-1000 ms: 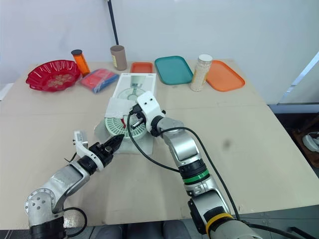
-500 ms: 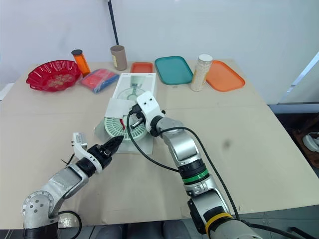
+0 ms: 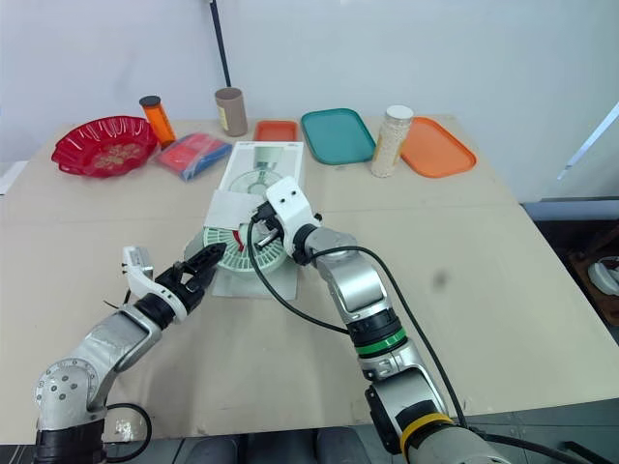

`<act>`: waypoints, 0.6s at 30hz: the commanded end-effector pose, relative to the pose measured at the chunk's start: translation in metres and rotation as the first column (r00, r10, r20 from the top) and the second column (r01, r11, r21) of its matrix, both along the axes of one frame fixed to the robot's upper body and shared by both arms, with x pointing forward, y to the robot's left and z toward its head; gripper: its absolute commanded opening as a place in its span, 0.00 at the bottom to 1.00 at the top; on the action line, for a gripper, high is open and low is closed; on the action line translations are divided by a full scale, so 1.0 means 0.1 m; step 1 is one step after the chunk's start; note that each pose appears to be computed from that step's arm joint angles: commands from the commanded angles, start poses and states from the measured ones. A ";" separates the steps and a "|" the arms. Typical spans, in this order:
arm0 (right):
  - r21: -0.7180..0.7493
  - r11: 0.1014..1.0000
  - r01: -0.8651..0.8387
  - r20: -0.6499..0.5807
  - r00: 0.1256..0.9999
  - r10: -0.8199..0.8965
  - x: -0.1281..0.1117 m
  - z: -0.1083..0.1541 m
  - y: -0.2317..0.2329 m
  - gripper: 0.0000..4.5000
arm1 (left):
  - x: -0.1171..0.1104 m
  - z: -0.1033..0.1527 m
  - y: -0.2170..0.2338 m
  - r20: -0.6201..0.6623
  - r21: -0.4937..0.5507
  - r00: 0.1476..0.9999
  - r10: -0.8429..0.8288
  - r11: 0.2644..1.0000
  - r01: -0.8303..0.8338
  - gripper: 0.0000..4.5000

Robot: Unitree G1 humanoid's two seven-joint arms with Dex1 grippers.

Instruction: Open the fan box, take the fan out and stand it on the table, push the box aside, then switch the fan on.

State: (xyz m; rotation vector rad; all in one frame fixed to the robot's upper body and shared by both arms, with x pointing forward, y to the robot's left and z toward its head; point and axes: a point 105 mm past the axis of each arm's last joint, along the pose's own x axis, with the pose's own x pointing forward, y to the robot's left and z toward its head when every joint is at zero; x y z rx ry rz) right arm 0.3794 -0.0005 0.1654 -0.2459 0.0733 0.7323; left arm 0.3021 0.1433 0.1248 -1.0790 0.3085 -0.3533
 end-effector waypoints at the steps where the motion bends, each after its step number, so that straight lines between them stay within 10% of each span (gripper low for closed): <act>1: -0.041 0.999 -0.003 -0.055 0.999 0.001 0.00 -0.17 0.01 0.00 | 0.07 0.04 0.04 0.027 -0.015 1.000 0.017 1.000 -0.017 1.00; 18: -0.054 0.998 -0.012 -0.057 0.998 0.009 -0.01 -0.19 0.01 0.00 | 0.35 -0.02 -0.02 0.051 -0.047 0.999 0.017 0.999 -0.014 1.00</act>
